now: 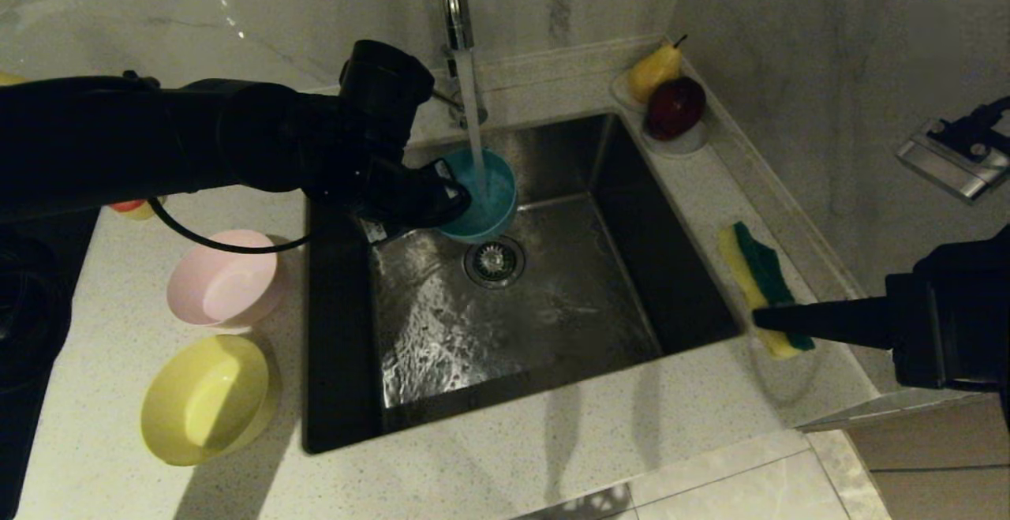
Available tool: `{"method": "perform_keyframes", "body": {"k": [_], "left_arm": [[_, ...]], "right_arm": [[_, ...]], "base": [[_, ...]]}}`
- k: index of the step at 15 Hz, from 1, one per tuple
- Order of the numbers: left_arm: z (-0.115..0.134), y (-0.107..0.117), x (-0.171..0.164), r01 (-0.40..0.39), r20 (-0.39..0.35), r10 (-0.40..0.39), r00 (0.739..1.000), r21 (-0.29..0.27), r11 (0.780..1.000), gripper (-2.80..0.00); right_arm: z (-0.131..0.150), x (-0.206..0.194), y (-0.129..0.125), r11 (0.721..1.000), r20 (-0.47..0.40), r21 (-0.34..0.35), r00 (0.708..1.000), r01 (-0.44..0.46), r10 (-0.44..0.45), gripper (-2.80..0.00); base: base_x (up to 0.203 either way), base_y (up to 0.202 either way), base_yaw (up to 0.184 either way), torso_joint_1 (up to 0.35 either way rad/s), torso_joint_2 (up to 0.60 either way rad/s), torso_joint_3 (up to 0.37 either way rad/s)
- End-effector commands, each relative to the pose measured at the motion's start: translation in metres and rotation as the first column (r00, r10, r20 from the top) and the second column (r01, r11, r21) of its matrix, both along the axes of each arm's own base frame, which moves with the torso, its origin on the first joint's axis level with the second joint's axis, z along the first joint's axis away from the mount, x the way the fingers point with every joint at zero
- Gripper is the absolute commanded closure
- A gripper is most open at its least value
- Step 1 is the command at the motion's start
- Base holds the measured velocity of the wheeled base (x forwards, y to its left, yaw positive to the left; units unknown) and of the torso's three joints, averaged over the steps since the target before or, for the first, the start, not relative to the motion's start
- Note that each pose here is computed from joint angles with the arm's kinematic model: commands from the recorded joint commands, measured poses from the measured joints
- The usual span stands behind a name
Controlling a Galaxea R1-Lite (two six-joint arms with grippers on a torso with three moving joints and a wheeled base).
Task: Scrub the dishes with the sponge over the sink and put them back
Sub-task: Wash the bowl
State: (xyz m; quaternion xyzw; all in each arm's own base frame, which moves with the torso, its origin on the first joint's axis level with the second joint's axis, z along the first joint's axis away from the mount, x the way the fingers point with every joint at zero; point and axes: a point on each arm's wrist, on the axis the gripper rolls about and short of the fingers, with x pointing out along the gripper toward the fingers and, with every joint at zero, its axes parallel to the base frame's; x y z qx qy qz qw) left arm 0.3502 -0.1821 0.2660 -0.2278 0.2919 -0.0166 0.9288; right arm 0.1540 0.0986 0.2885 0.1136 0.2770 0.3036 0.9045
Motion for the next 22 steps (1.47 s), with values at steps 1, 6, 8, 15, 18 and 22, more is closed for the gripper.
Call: {"method": "perform_keyframes", "body": {"k": [1,6,8,15,18,22], "left_arm": [[0.004,0.001,-0.001,-0.005,0.009,0.005,1.0,-0.008,1.0,0.0],[0.008,0.003,-0.006,-0.002,0.012,0.002,1.0,-0.009,1.0,0.0],[0.01,0.006,-0.012,-0.003,0.012,0.003,1.0,-0.004,1.0,0.0],[0.048,0.031,-0.048,-0.129,0.211,0.115,0.971,0.058,0.99,0.0],[0.073,0.047,-0.075,-0.139,0.361,0.1,0.927,0.084,0.987,0.0],[0.078,0.055,-0.087,-0.159,0.591,0.036,0.806,0.157,0.975,0.0]], "right_arm": [[0.0,0.001,0.001,1.0,-0.002,0.001,1.0,0.0,0.0,0.0],[0.001,0.0,0.0,1.0,-0.001,0.002,1.0,-0.001,0.001,0.0],[0.001,-0.001,-0.001,1.0,0.0,0.002,1.0,0.0,0.0,0.0],[0.0,-0.005,-0.003,1.0,-0.001,0.003,1.0,0.001,-0.001,0.0],[0.0,-0.004,-0.003,1.0,-0.004,0.001,1.0,0.001,-0.001,0.0],[-0.005,-0.003,-0.002,1.0,-0.018,-0.008,1.0,0.001,-0.001,0.0]], "base": [[0.0,0.0,0.0,0.0,0.0,0.0],[0.0,0.0,0.0,0.0,0.0,0.0],[0.0,0.0,0.0,0.0,0.0,0.0],[0.0,0.0,0.0,0.0,0.0,0.0],[0.0,0.0,0.0,0.0,0.0,0.0],[0.0,0.0,0.0,0.0,0.0,0.0]]}}
